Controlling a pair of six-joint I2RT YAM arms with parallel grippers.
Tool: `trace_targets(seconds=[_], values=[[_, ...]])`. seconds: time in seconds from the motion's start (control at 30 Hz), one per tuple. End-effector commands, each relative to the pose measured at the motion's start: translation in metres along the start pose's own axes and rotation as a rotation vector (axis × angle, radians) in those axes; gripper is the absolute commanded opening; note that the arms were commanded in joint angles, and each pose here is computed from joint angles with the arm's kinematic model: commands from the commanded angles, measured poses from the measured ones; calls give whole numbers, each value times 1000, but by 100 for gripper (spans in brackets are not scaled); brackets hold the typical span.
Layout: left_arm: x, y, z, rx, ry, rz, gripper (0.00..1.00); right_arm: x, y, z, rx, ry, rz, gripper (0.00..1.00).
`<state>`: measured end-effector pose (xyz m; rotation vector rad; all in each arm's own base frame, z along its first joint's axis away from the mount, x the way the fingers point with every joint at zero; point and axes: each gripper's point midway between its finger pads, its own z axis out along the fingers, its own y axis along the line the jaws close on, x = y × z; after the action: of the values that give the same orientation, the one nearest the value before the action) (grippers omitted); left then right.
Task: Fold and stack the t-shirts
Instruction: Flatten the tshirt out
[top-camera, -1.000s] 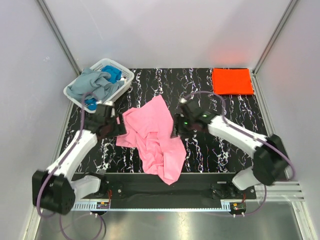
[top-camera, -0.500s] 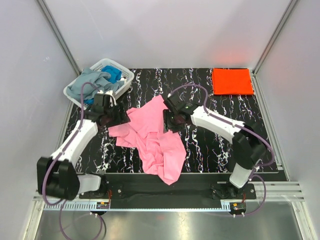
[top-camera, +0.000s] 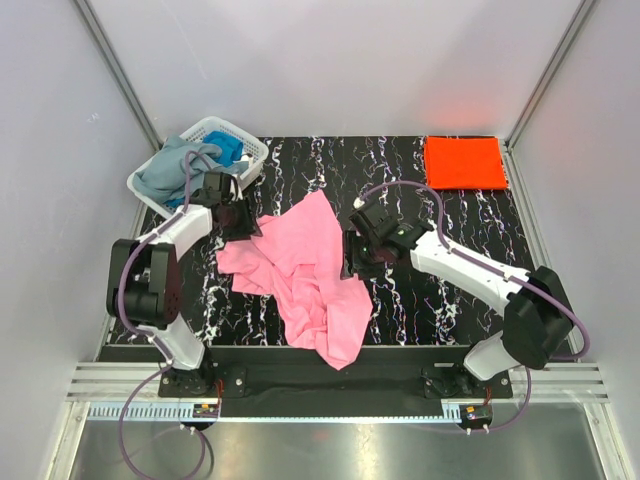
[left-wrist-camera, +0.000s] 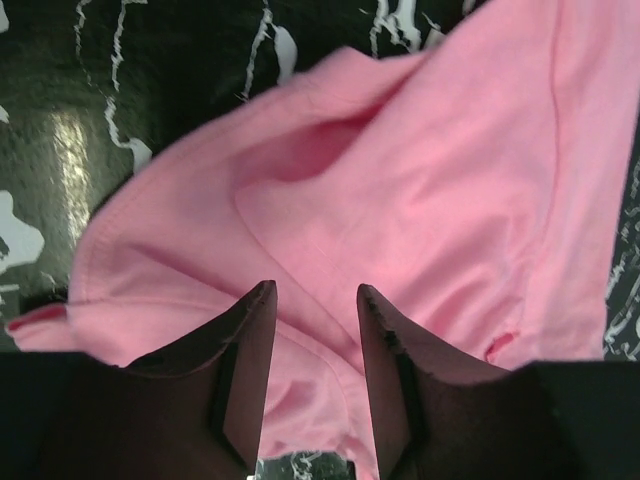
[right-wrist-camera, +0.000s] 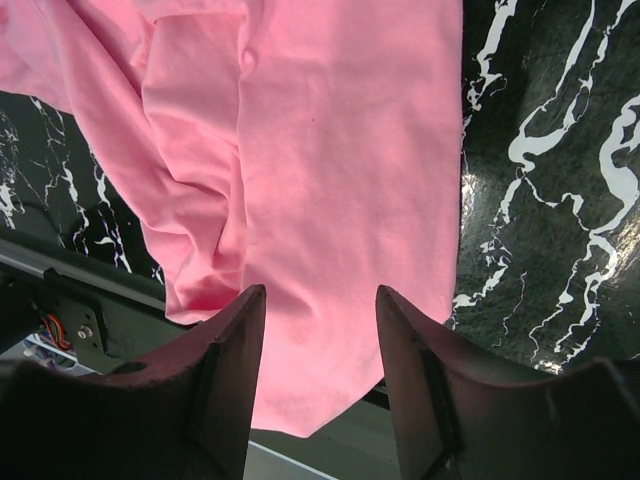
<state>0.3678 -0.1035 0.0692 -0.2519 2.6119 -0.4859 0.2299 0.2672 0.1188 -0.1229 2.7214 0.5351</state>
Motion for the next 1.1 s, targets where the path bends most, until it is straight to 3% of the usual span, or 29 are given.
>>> trace_targets(seconds=[0.0, 0.27, 0.47, 0.87, 1.07], values=[[-21, 6, 14, -14, -41, 29, 40, -4, 10, -4, -58, -31, -20, 55], [-24, 25, 31, -73, -41, 59, 36, -6, 15, -4, -81, -27, -32, 56], [-30, 32, 38, -115, -28, 74, 41, -6, 15, -9, -87, -34, -36, 56], [-32, 25, 43, -73, -20, 84, 41, -6, 12, -12, -76, -45, -35, 57], [-37, 15, 35, -46, -45, 104, 36, -6, 13, -11, -77, -44, -34, 57]])
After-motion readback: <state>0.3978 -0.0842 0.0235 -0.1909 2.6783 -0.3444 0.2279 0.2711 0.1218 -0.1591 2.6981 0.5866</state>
